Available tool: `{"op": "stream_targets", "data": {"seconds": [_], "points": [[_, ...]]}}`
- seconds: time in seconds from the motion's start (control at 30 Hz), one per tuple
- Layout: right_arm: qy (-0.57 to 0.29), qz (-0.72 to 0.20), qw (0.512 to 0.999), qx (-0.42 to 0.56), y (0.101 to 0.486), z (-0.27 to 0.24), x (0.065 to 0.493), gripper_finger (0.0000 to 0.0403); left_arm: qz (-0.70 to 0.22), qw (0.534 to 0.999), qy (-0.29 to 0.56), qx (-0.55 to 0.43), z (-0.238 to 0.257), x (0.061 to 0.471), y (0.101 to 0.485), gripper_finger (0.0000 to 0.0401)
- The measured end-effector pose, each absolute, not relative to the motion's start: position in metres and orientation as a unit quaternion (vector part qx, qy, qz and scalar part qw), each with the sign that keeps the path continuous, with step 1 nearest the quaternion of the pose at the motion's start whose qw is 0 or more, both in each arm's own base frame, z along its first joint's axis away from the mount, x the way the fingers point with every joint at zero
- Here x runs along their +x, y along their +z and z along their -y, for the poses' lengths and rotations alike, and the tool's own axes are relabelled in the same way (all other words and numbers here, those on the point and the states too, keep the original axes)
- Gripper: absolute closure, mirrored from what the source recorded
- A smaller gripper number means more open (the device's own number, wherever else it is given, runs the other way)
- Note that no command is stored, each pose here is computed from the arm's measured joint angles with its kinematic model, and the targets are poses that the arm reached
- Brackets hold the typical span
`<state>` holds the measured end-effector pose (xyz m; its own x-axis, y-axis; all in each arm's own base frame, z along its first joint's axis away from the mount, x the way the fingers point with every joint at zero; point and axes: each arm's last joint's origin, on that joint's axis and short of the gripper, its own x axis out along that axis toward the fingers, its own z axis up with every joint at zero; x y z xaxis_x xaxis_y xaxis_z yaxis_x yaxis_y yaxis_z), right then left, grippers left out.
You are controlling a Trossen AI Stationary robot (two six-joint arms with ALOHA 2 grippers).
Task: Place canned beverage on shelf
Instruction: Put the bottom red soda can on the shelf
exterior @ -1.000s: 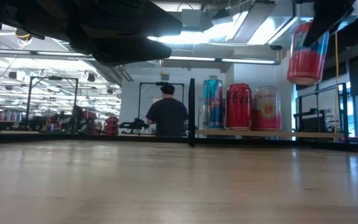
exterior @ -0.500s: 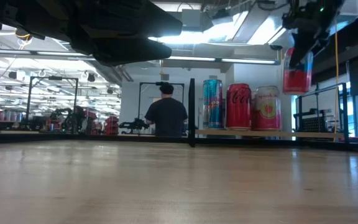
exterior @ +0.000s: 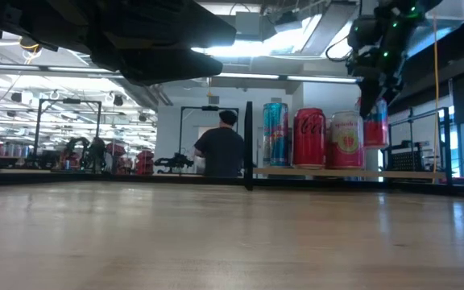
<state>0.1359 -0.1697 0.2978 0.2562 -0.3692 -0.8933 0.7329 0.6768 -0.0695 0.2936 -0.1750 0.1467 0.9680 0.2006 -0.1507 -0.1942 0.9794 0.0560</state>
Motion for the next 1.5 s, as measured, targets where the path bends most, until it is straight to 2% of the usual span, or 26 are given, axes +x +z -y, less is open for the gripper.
{"op": "stream_targets", "data": {"seconds": [0.43,0.9,1.03,1.23,1.3,1.5], "points": [[-0.358,-0.491,0.764,0.216,0.267,0.193,0.124,0.0135,-0.078,0.992,0.092,0.021,0.179,0.291,0.147,0.007],[-0.347,-0.476,0.781,0.207,0.259,0.195,0.127,0.0134,-0.078,0.992,0.094,0.021,0.178,0.292,0.147,0.007],[-0.349,-0.477,0.778,0.215,0.257,0.196,0.128,0.0115,-0.078,0.992,0.094,0.02,0.178,0.292,0.147,0.007],[-0.345,-0.487,0.771,0.222,0.25,0.2,0.13,0.0129,-0.078,0.992,0.094,0.021,0.178,0.292,0.147,0.007],[-0.349,-0.489,0.769,0.219,0.25,0.2,0.13,0.0115,-0.078,0.992,0.094,0.02,0.178,0.292,0.147,0.007],[-0.353,-0.502,0.76,0.216,0.256,0.198,0.128,0.0037,-0.078,0.992,0.094,0.021,0.178,0.292,0.147,0.007]]}}
